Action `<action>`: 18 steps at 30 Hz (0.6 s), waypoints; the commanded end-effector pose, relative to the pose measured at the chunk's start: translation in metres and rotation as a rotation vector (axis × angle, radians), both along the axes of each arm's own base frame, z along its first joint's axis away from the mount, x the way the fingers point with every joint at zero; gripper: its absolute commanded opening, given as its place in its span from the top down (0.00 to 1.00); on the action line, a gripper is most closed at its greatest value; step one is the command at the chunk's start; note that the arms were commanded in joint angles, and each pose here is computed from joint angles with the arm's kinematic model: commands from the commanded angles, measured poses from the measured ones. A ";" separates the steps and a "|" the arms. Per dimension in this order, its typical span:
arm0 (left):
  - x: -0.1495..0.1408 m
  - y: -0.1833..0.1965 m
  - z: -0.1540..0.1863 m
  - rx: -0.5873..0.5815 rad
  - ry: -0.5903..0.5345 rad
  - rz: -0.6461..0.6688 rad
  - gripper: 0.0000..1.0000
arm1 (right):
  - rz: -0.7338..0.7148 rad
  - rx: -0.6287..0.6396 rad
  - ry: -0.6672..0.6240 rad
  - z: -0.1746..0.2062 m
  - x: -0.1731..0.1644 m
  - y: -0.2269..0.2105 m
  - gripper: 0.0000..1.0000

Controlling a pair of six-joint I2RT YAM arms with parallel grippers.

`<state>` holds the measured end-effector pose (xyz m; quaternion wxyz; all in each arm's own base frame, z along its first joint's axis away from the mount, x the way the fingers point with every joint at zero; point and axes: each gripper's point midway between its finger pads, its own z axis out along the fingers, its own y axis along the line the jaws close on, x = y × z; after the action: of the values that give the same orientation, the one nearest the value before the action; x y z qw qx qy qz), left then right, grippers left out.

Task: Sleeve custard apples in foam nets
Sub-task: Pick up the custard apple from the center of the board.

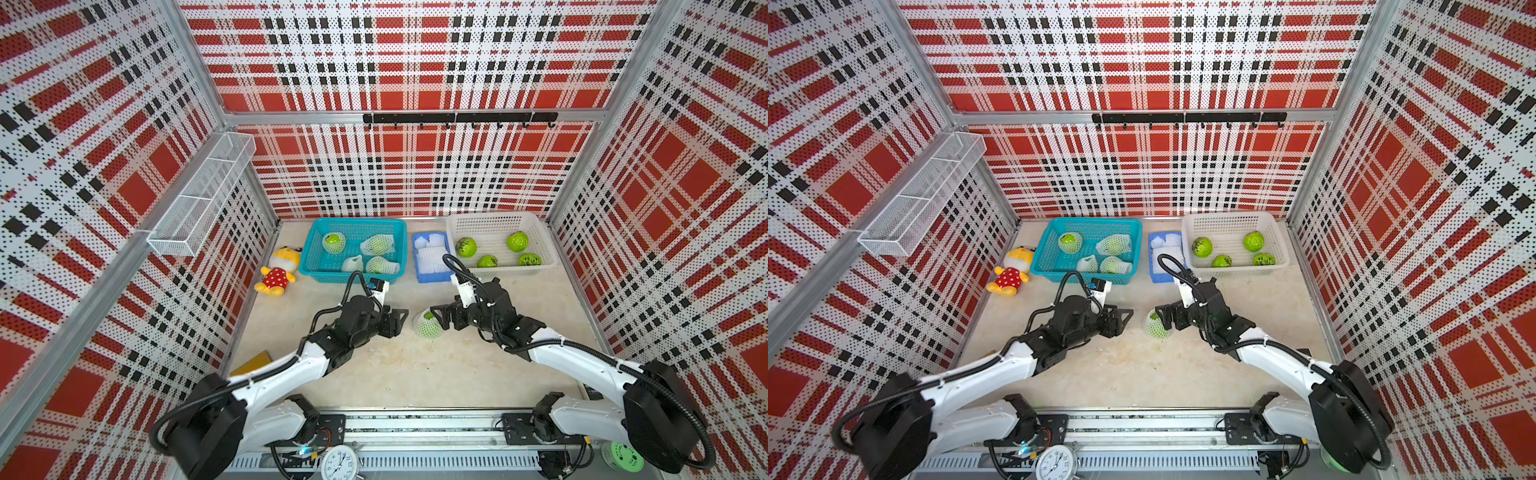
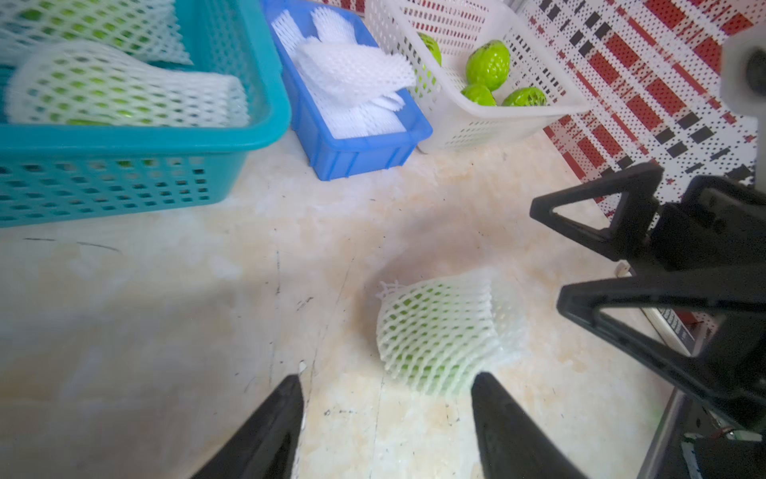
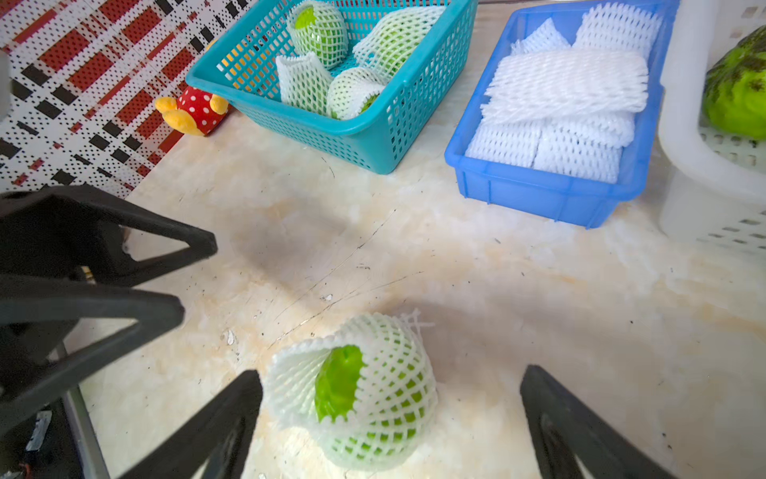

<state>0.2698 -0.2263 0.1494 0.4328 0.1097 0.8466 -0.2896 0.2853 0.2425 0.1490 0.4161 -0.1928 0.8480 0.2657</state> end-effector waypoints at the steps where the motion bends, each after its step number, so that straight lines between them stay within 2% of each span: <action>1: -0.005 0.034 -0.007 0.075 0.010 0.109 0.32 | 0.038 -0.001 -0.078 0.018 -0.007 0.009 0.00; 7: -0.006 0.046 0.012 0.070 -0.036 0.132 0.32 | 0.015 -0.021 -0.078 0.004 -0.011 0.012 0.00; 18: -0.003 0.032 -0.001 0.049 -0.003 0.087 0.31 | -0.056 -0.122 -0.003 -0.043 0.013 0.030 0.02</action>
<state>0.2651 -0.1923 0.1478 0.4411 0.0868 0.8604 -0.2402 0.2833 0.2597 0.0887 0.3770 -0.2068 0.8805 0.1998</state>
